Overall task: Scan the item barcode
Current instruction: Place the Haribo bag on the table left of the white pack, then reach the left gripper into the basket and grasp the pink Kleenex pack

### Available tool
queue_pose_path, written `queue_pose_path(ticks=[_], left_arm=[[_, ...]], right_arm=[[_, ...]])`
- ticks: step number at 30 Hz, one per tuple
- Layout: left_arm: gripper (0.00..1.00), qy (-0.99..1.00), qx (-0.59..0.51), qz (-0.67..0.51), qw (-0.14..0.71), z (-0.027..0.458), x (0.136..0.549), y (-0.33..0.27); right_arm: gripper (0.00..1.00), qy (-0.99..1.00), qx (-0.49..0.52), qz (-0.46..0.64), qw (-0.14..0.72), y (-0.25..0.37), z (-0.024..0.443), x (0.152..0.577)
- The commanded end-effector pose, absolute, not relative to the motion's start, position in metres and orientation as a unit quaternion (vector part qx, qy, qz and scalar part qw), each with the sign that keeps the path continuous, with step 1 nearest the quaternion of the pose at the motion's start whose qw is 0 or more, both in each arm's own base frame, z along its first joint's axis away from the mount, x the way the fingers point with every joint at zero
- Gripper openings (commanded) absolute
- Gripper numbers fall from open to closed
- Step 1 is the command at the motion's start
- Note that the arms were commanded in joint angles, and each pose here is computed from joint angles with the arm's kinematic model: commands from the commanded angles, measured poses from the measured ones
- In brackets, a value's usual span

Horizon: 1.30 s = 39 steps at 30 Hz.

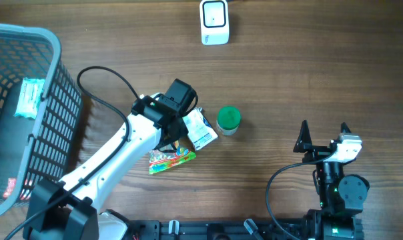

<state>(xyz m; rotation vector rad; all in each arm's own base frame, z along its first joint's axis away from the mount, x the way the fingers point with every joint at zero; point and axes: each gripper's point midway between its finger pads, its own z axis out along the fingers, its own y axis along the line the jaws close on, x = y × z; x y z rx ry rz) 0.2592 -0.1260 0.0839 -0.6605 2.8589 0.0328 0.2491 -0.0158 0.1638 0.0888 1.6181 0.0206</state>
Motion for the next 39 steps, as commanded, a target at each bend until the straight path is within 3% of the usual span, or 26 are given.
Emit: queue_pose_path(ticks=[1, 7, 11, 14, 16, 17, 18, 20, 24, 29, 34, 39], left_arm=[[0.04, 0.962, -0.253, -0.012, 0.104, 0.064, 0.259, -0.132], [0.04, 0.953, -0.299, -0.031, 0.04, 0.007, 0.216, -0.129], [0.04, 0.954, -0.296, -0.034, 0.04, 0.001, 0.213, -0.127], [0.04, 0.966, -0.234, -0.067, 0.086, 0.035, 0.236, -0.139], [0.04, 0.956, -0.208, -0.075, 0.193, 0.107, 0.276, -0.138], [0.13, 0.946, -0.208, -0.075, 0.237, 0.139, 0.288, -0.133], [0.28, 0.932, -0.214, -0.072, 0.284, 0.171, 0.3, -0.127], [1.0, 0.905, -0.204, -0.075, 0.365, 0.233, 0.318, -0.115], [1.0, 0.866, -0.213, -0.065, 0.447, 0.311, 0.334, -0.073], [1.0, 0.74, -0.439, -0.035, 0.508, 0.377, 0.323, 0.065], [1.0, 0.634, -0.624, -0.045, 0.454, 0.356, 0.279, 0.175], [1.0, 0.554, -0.761, -0.012, 0.337, 0.29, 0.227, 0.254]], right_arm=[[1.0, 0.721, 0.031, 0.009, 0.692, -0.014, 0.165, 0.249], [1.0, 0.721, 0.031, 0.009, 0.692, -0.014, 0.165, 0.249], [1.0, 0.721, 0.031, 0.009, 0.692, -0.014, 0.165, 0.249], [1.0, 0.721, 0.031, 0.008, 0.692, -0.014, 0.165, 0.249], [1.0, 0.721, 0.031, 0.009, 0.692, -0.014, 0.165, 0.249], [1.0, 0.721, 0.031, 0.009, 0.692, -0.014, 0.165, 0.249], [1.0, 0.721, 0.031, 0.009, 0.692, -0.014, 0.165, 0.249], [1.0, 0.721, 0.031, 0.009, 0.692, -0.014, 0.165, 0.249], [1.0, 0.721, 0.031, 0.008, 0.692, -0.014, 0.165, 0.249], [1.0, 0.721, 0.031, 0.009, 0.692, -0.014, 0.165, 0.249], [1.0, 0.721, 0.031, 0.009, 0.692, -0.014, 0.165, 0.249], [1.0, 0.721, 0.031, 0.009, 0.692, -0.014, 0.165, 0.249]])
